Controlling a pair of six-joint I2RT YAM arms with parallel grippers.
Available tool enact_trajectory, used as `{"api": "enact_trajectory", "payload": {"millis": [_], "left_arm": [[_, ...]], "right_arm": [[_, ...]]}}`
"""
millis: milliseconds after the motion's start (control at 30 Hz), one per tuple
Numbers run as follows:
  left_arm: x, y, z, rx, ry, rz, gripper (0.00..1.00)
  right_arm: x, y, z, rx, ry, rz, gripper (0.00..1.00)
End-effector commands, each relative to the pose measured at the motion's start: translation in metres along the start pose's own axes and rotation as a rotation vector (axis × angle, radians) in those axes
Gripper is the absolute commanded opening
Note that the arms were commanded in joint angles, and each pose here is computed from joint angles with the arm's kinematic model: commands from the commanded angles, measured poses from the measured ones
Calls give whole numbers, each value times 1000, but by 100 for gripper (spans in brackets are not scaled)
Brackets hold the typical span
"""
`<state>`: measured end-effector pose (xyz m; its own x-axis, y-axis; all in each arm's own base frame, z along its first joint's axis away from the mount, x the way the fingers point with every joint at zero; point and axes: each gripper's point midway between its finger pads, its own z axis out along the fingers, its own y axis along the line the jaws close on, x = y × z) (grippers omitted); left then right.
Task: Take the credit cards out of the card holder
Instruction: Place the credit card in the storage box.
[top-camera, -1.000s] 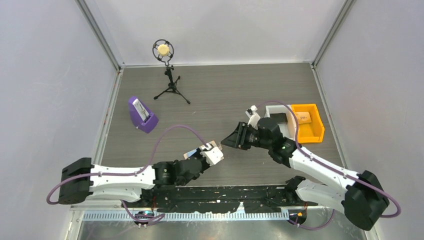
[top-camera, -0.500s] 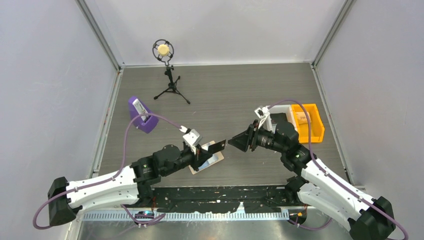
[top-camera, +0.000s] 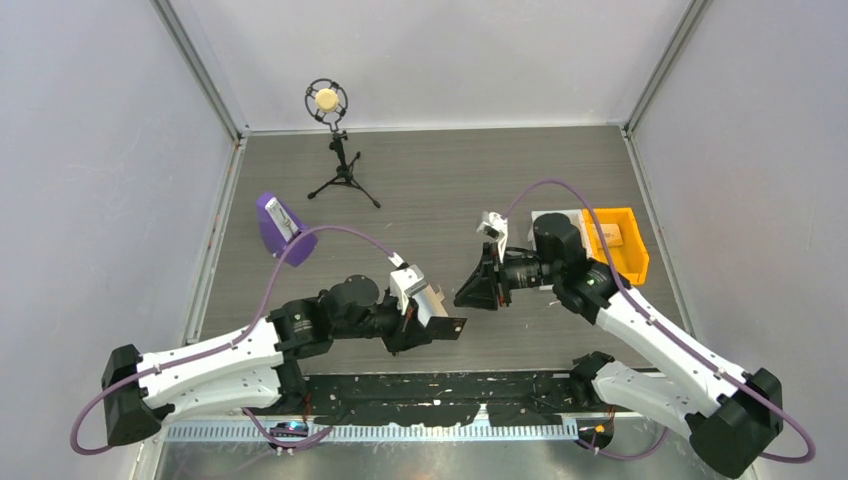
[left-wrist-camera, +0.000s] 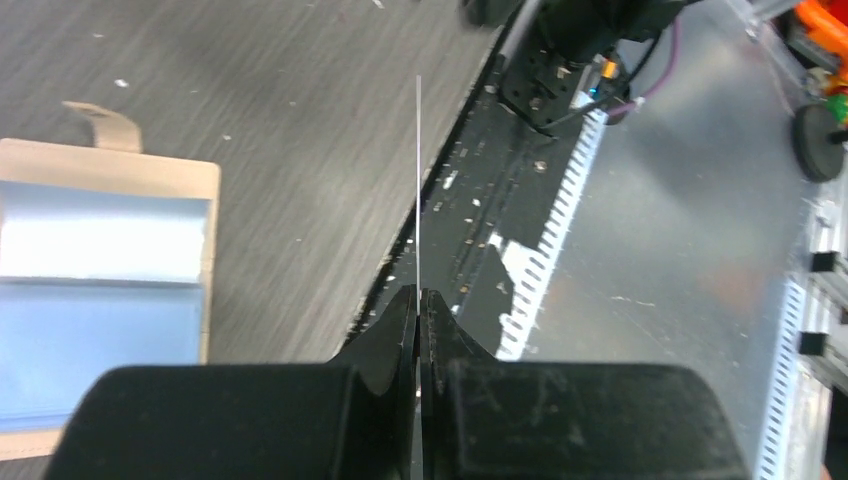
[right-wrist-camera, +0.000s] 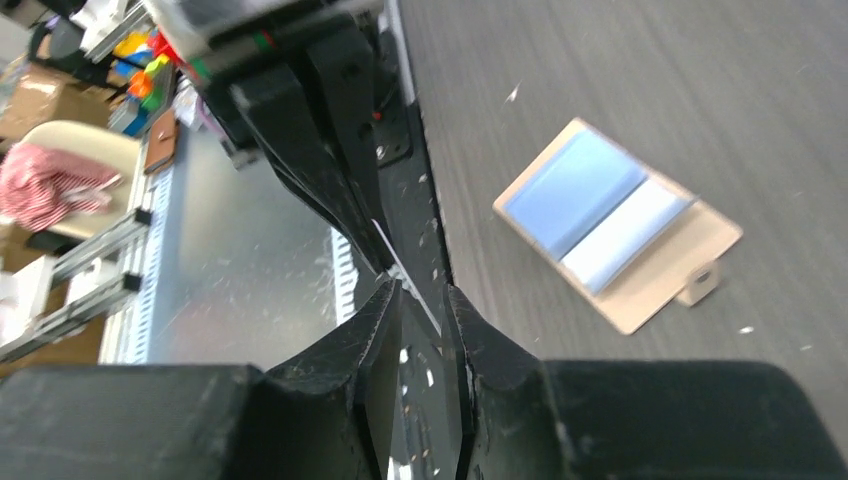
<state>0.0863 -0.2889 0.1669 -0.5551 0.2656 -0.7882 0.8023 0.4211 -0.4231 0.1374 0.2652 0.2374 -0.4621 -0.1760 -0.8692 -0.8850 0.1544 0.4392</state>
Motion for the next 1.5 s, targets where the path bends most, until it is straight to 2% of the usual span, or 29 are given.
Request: {"api": "enact_trajectory", "payload": {"millis": [0,100,333,567,967,1100,1167,1300,1467], "left_arm": [[-12,-35,-10,153,22,-28,0],[-13,-42,-11,191,27,-51,0],[-3,-41,-9,197,93,-72,0],[-1,-46,-7,230,105,-81,0],[2,-43,-7,222,113,-86,0],[2,-43,-8,223,116,-85,0],[1,-43,-9,223,113,-85,0],[-1,-43,-10,222,108,-84,0],[-2,-44,-11,224,108,-77,0]], "right_arm": [[20,20,4,-153,94,16,29],[29,32,10,-221,133,22,29],[36,36,13,-250,169,50,28],[47,41,19,-277,206,70,29],[58,35,22,-247,255,97,27],[60,32,23,-230,264,97,30],[59,33,23,-237,263,96,28],[59,37,22,-261,263,93,16],[61,46,22,-303,268,86,10]]}}
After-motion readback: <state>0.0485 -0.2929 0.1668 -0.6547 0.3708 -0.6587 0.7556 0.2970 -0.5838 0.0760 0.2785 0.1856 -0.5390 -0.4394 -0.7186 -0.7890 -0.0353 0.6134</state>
